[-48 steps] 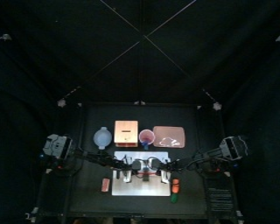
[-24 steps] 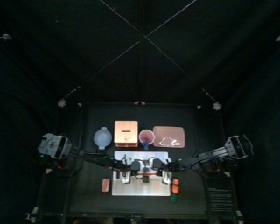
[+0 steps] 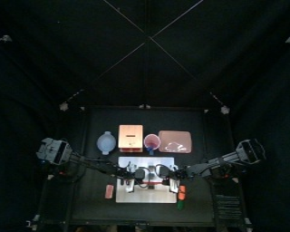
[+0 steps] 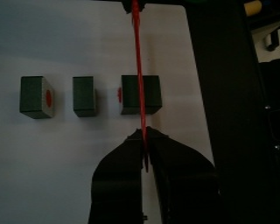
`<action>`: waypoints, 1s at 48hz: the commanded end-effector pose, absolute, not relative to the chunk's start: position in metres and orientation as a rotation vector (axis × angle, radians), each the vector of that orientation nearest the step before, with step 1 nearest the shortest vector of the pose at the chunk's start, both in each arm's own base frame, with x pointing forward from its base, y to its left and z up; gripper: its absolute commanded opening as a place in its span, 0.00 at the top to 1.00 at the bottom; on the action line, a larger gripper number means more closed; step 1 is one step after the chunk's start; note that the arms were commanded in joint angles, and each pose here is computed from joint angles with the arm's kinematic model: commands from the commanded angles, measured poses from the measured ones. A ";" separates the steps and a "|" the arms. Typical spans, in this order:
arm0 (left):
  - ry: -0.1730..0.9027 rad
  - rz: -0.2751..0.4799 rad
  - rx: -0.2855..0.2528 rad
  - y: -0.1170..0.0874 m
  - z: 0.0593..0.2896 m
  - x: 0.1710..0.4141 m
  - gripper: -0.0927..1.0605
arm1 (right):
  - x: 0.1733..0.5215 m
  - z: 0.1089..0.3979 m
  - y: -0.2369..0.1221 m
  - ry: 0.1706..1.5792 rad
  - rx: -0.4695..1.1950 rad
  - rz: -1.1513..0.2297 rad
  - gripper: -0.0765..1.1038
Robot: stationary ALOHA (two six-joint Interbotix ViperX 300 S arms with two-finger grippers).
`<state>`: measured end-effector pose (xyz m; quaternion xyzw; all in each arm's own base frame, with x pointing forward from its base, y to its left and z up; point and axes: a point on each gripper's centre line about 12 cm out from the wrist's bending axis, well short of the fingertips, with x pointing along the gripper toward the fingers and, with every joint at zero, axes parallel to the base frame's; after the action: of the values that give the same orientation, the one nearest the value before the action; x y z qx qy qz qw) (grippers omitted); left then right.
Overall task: Place sushi on board then cut the sushi with the knife then place the pieces on the plate
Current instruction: Cut the sushi into 4 pieces
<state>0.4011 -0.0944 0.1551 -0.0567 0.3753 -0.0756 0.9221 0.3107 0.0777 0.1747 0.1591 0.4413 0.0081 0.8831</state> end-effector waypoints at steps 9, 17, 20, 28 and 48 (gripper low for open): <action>0.747 -0.168 -0.127 -0.102 0.163 0.408 0.56 | 0.313 0.176 0.082 0.917 0.350 0.022 0.65; 0.757 -0.166 -0.136 -0.103 0.159 0.407 0.56 | 0.314 0.170 0.084 0.933 0.348 0.022 0.65; 0.760 -0.165 -0.137 -0.103 0.158 0.407 0.56 | 0.314 0.168 0.084 0.939 0.346 0.021 0.65; 0.771 -0.162 -0.136 -0.103 0.153 0.408 0.56 | 0.314 0.164 0.084 0.950 0.343 0.018 0.65; 0.765 -0.160 -0.132 -0.100 0.155 0.409 0.56 | 0.318 0.167 0.083 0.936 0.333 0.020 0.65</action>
<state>0.4034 -0.0985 0.1415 -0.0640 0.3910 -0.0737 0.9152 0.3128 0.0827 0.1548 0.1561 0.4676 0.0046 0.8701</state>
